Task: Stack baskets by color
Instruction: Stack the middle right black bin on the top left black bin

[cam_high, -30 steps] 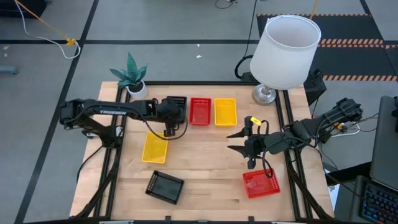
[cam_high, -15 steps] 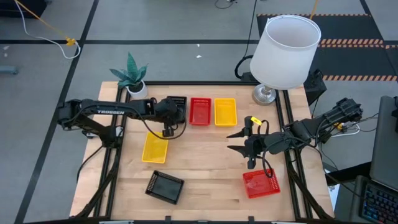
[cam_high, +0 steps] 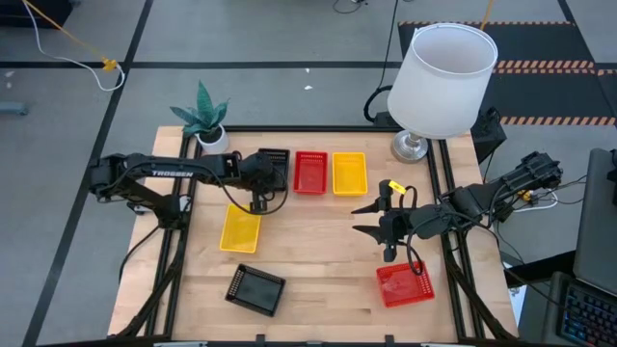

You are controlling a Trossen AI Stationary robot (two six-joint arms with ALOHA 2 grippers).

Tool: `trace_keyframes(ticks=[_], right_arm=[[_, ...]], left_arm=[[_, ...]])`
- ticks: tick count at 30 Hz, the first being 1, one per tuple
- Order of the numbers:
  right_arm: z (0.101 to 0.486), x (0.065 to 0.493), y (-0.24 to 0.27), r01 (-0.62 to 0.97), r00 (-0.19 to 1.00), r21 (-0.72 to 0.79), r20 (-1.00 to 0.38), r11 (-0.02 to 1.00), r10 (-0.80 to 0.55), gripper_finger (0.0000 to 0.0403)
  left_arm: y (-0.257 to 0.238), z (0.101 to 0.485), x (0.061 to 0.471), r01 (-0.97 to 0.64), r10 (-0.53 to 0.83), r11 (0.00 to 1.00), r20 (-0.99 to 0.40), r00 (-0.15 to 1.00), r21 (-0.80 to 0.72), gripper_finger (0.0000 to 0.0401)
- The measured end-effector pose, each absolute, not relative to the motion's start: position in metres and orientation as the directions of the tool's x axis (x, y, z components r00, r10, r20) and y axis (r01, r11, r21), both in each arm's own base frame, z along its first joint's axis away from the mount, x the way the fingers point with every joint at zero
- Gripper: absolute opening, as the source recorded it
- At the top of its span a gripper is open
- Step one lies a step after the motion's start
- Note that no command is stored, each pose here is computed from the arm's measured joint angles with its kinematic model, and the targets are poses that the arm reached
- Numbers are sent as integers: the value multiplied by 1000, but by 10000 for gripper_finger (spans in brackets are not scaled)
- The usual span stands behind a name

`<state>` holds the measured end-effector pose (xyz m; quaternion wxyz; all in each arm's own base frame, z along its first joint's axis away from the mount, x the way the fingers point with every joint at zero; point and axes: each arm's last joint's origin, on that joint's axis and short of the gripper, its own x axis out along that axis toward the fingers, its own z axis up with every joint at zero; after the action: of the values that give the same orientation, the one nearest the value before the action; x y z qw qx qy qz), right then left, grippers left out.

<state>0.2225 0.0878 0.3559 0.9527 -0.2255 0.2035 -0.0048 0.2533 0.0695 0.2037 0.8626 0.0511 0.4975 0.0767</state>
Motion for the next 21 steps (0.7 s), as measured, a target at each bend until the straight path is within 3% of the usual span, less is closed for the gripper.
trace_keyframes(ticks=[4,12,21], right_arm=[[356,223,88,-83,917,-432,-386,898,-101,155],[356,223,88,-83,917,-432,-386,898,-101,155],[356,223,88,-82,917,-431,-386,899,-101,155]], left_arm=[[69,204,253,-82,175,985,-850,497,154,3],[71,204,253,-99,164,986,-850,500,133,30],[74,196,257,-108,145,989,-858,492,106,33]])
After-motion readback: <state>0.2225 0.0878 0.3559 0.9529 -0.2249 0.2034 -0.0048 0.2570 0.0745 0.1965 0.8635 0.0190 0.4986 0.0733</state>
